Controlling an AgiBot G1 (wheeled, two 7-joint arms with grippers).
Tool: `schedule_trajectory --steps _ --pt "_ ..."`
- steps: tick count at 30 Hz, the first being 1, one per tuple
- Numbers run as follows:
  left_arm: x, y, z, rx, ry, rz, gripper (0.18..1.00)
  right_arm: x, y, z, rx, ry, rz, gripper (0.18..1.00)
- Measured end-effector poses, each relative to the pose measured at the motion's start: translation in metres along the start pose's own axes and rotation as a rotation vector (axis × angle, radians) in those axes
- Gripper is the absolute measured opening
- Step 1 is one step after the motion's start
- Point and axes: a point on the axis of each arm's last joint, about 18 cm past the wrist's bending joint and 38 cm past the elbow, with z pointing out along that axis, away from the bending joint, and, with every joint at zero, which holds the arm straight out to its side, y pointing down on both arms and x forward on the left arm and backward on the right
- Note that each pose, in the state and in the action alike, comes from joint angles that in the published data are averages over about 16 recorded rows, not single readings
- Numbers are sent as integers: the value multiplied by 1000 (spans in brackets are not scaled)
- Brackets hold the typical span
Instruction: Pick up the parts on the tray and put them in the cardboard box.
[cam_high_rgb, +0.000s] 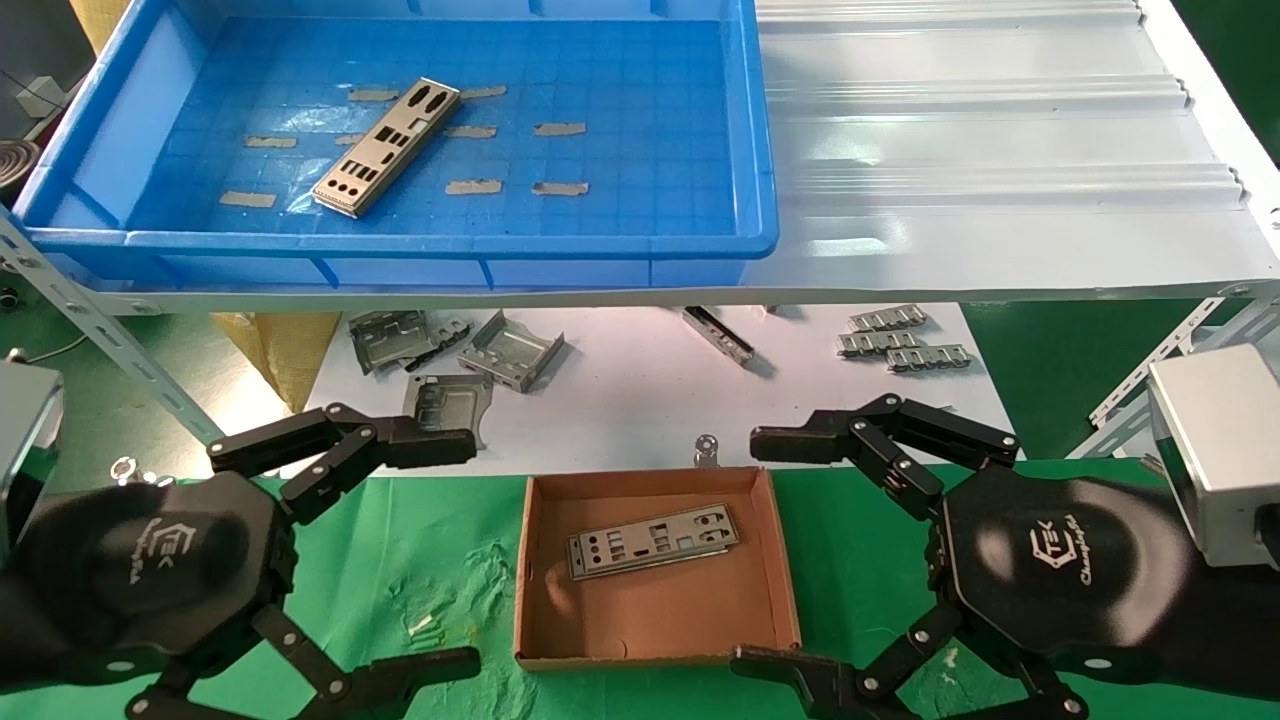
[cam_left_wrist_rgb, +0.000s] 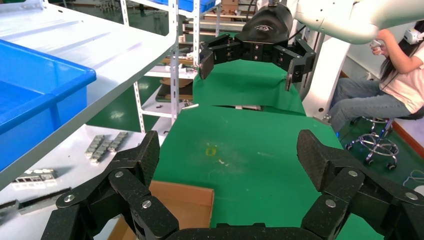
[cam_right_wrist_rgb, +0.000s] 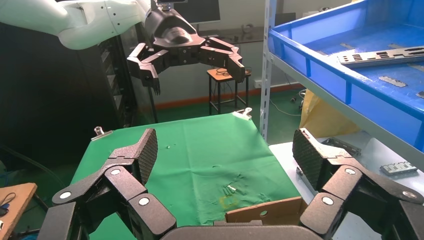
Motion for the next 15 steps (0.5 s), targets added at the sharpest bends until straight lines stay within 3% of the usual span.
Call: schedule_trajectory --steps 15 --pt "0 0 0 0 0 0 1001 0 0 0 0 0 0 1000"
